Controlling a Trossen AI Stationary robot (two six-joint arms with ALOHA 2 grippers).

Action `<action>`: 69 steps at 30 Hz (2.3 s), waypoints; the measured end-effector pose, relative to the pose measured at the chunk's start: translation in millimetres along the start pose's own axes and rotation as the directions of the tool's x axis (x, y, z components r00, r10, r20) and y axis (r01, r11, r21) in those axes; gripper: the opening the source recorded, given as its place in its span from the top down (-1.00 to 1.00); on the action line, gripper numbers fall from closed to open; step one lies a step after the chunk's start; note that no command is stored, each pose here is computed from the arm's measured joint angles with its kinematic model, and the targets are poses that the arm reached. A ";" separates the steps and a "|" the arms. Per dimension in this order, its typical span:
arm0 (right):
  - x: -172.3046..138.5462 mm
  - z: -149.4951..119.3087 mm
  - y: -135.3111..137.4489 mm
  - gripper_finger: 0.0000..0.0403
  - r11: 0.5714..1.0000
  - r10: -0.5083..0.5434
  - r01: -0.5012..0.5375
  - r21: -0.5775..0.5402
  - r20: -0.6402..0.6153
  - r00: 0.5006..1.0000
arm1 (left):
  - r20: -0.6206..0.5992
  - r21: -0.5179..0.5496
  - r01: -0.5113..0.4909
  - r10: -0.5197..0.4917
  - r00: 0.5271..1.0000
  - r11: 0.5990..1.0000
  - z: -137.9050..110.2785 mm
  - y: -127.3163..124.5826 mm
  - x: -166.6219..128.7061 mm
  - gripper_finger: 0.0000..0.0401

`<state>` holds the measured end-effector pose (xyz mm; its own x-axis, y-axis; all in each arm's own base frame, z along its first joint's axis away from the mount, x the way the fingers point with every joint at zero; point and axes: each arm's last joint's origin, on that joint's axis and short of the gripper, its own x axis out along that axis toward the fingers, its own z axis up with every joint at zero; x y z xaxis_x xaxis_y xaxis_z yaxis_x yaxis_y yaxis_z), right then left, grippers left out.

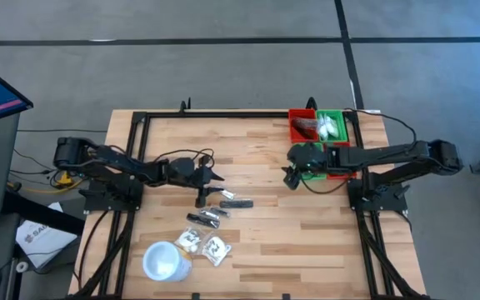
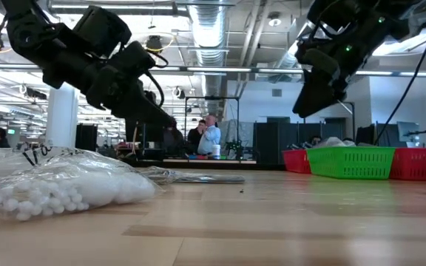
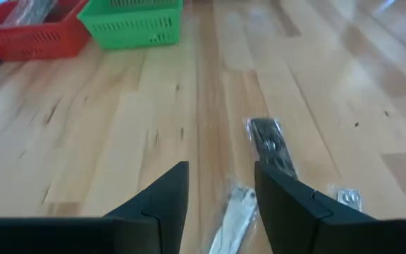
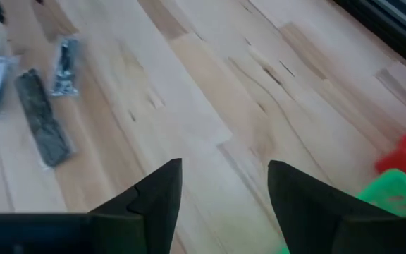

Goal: Pick & Place Travel size toiletries
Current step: Put the silver nail cutter into the bottom green bin

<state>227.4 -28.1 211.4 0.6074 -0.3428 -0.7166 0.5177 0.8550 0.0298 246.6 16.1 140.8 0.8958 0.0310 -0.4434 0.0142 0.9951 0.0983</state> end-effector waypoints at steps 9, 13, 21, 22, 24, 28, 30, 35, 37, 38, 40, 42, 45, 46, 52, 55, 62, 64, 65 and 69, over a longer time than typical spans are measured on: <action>-1.5 2.4 6.1 0.02 0.999 0.031 -0.030 -0.013 0.039 0.999 | -0.122 -0.006 0.010 -0.011 0.993 1.000 -22.9 -2.3 13.9 0.23; -1.5 2.3 6.1 0.03 0.999 0.030 -0.029 -0.021 0.039 0.999 | -0.143 -0.010 0.010 -0.011 0.990 1.000 -27.6 -1.8 16.5 0.23; -1.5 2.3 6.1 0.07 0.999 0.030 -0.029 -0.021 0.039 0.999 | -0.150 -0.046 0.044 -0.051 0.987 0.998 -31.7 8.7 17.0 0.23; -1.5 2.3 6.1 0.07 0.999 0.030 -0.029 -0.021 0.039 0.999 | -0.149 -0.050 0.051 -0.058 0.987 0.997 -32.0 9.7 16.9 0.23; -1.5 2.3 6.1 0.08 0.999 0.030 -0.029 -0.021 0.038 0.999 | -0.159 -0.052 0.054 -0.062 0.985 0.997 -33.2 10.8 16.6 0.23; -1.5 2.3 6.1 0.09 0.999 0.030 -0.029 -0.021 0.039 0.999 | -0.182 -0.051 0.061 -0.069 0.981 0.997 -37.0 10.1 17.6 0.23; -1.5 2.3 6.1 0.10 0.999 0.030 -0.029 -0.021 0.038 0.999 | -0.195 -0.048 0.066 -0.074 0.978 0.997 -40.3 9.4 19.7 0.23; -1.5 2.3 6.1 0.11 0.999 0.030 -0.029 -0.021 0.039 0.999 | -0.225 -0.038 0.080 -0.086 0.970 0.996 -50.4 8.3 26.4 0.23; -1.5 2.3 6.1 0.10 0.999 0.030 -0.029 -0.021 0.039 0.999 | -0.232 -0.039 0.081 -0.088 0.969 0.996 -53.4 8.1 28.8 0.23; -1.5 2.3 6.1 0.10 0.999 0.030 -0.029 -0.021 0.039 0.999 | -0.235 -0.040 0.081 -0.088 0.968 0.996 -54.7 7.9 29.5 0.23; -1.5 2.3 6.1 0.10 0.999 0.030 -0.029 -0.021 0.039 0.999 | -0.236 -0.039 0.081 -0.088 0.968 0.996 -55.7 7.9 30.3 0.25; -1.5 2.3 6.1 0.10 0.999 0.030 -0.029 -0.021 0.039 0.999 | -0.239 -0.039 0.077 -0.084 0.967 0.996 -56.2 7.9 30.2 0.30; -1.5 2.3 6.1 0.11 0.999 0.030 -0.029 -0.021 0.039 0.999 | -0.243 -0.037 0.067 -0.074 0.967 0.997 -56.2 8.2 29.8 0.48; -1.5 2.3 6.1 0.11 0.999 0.030 -0.029 -0.021 0.039 0.999 | -0.244 -0.036 0.064 -0.071 0.967 0.997 -56.3 8.3 29.8 0.56; -1.5 2.3 6.1 0.13 0.999 0.030 -0.029 -0.024 0.039 0.999 | -0.245 -0.039 0.064 -0.071 0.967 0.997 -56.6 8.3 29.8 0.81; -1.5 2.3 6.1 0.13 0.999 0.030 -0.029 -0.024 0.039 0.999 | -0.240 -0.049 0.060 -0.070 0.968 0.997 -56.3 8.3 29.8 0.81; -1.3 2.4 6.1 0.14 0.999 0.030 -0.029 -0.023 0.039 0.999 | -0.198 -0.068 0.041 -0.054 0.979 0.997 -44.5 9.6 22.0 0.79; -1.4 3.2 6.4 0.14 0.999 0.032 -0.032 -0.021 0.047 0.998 | -0.137 -0.058 0.021 -0.028 0.990 0.998 -33.0 11.4 18.1 0.79; -1.4 4.2 6.8 0.14 0.999 0.036 -0.035 -0.018 0.058 0.998 | -0.109 -0.055 0.012 -0.018 0.994 0.998 -27.8 12.3 16.4 0.79; -2.0 9.9 8.9 0.13 0.998 0.058 -0.056 -0.019 0.114 0.992 | -0.047 -0.088 -0.045 0.041 0.998 0.995 -14.4 15.0 8.8 0.77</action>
<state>236.7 -23.7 220.0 0.7012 -0.3346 -0.6295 0.4709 0.8804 0.0566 248.3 32.7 125.5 0.8736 0.0760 -0.4806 -0.0650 0.9971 0.0395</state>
